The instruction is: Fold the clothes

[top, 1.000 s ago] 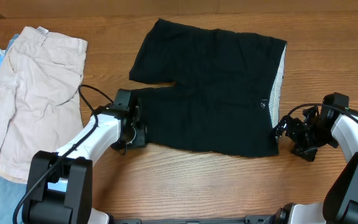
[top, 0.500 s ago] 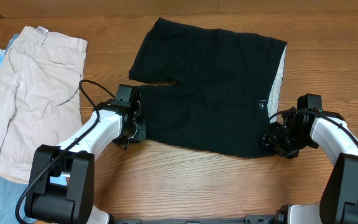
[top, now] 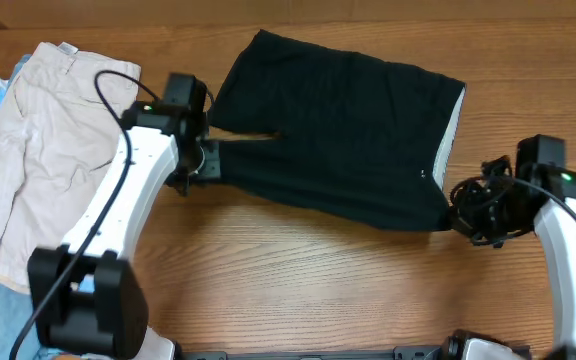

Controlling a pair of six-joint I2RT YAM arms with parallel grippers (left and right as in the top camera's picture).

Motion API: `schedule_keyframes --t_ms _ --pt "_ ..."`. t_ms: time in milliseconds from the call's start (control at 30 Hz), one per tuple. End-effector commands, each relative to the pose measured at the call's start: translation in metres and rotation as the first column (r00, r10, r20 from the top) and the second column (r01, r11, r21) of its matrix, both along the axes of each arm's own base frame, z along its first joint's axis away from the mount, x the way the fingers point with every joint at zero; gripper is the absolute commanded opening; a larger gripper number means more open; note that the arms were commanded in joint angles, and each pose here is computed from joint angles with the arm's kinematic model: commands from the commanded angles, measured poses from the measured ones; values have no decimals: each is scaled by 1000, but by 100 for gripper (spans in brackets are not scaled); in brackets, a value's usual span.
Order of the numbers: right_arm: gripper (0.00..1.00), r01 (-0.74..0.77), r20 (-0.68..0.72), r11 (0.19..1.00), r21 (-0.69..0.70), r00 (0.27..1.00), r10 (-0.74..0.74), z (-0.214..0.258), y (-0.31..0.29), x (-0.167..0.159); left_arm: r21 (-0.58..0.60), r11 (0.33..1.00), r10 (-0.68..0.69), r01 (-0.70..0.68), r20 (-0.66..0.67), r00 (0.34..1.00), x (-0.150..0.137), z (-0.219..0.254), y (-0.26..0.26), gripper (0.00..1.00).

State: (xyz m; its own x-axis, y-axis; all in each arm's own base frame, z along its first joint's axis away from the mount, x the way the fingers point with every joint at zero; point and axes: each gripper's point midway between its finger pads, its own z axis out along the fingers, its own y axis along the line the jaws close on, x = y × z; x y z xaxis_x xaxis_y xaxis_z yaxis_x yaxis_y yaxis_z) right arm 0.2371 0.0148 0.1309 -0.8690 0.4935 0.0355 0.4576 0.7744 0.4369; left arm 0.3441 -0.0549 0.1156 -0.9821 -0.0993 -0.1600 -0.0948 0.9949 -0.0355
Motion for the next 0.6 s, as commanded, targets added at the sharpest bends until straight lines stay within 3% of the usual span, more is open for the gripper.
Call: schedule_keyframes --t_ms 0,167,267,433,567 --pt "4 24 104 993 -113 994 -12 37 -14 -12 122 992 7 -33 213 977 8 75 37 4" --pt "4 40 214 989 -143 977 -8 81 -4 -50 110 993 1 -50 404 915 -25 147 44 4" --pt "4 61 252 983 -174 967 -15 89 -6 -59 97 995 -10 -40 466 885 -32 166 43 4" --pt "4 79 227 972 -221 974 -28 81 -19 -46 75 997 -54 25 407 912 -13 141 30 4" --pt "4 84 183 962 -259 982 -36 63 -36 -16 90 995 -75 51 296 952 14 95 26 4"
